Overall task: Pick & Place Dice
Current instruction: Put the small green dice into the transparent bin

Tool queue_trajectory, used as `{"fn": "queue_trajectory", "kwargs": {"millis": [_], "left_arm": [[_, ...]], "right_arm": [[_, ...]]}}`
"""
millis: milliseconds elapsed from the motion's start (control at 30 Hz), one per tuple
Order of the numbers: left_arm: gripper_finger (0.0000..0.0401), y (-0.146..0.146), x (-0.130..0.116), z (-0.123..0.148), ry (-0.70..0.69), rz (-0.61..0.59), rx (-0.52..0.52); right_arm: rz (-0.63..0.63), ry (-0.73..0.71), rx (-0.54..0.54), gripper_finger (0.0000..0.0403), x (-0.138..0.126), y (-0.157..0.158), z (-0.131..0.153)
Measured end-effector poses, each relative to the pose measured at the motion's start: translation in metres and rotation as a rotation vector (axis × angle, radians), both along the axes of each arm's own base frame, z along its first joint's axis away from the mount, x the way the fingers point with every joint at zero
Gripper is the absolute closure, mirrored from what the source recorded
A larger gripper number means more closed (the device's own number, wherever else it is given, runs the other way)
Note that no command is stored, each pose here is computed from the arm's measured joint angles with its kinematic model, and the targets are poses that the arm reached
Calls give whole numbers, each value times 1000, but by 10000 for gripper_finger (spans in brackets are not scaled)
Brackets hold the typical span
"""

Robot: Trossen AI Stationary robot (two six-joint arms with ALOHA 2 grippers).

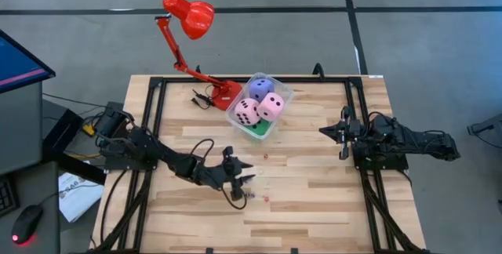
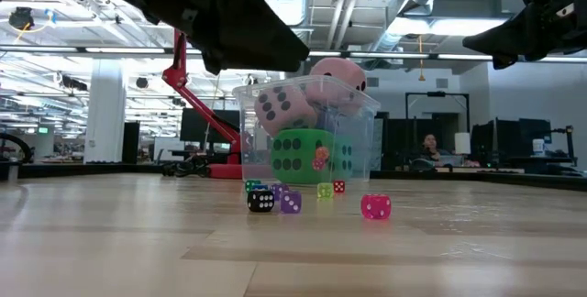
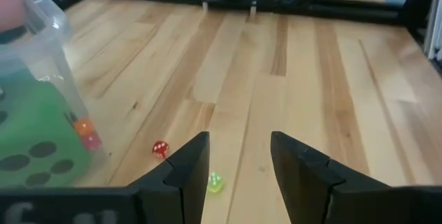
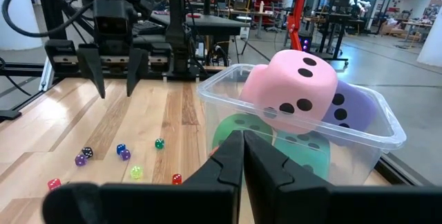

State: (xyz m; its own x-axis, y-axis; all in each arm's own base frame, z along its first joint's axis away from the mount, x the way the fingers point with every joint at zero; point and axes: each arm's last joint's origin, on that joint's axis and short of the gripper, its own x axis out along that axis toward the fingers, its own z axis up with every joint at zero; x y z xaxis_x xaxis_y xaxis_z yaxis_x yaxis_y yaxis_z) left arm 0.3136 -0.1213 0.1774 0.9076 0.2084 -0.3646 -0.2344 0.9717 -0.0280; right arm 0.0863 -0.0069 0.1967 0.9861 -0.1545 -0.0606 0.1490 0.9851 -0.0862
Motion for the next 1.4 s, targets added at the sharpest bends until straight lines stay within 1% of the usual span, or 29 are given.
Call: {"fn": "queue_trajectory", "kwargs": {"millis": [333,400,533,600,700,833,900,1067,1233,1400], "left_arm": [[257,0,-3,-5,60,-2,23],[257,1,-4,-7,72,14,-5],[257,0,-9,-14,114,76,-109],[257,-1,-13,-18,152,95,-140],[257,-6,-19,-22,204,95,-147],[257,-10,-28,-30,252,84,-121],[257,-8,-34,-37,247,116,-126],[257,2,-50,-57,240,220,-212],[257,10,-59,-68,193,245,-241],[257,18,-62,-73,146,281,-244]], "right_arm": [[0,0,0,394,0,0,0],[0,0,0,394,0,0,0],[0,0,0,394,0,0,0],[0,0,0,394,0,0,0],[0,0,-3,394,0,0,0],[0,1,-3,394,0,0,0],[0,1,-3,394,0,0,0],[0,1,-2,394,0,0,0],[0,0,0,394,0,0,0],[0,0,0,394,0,0,0]]}}
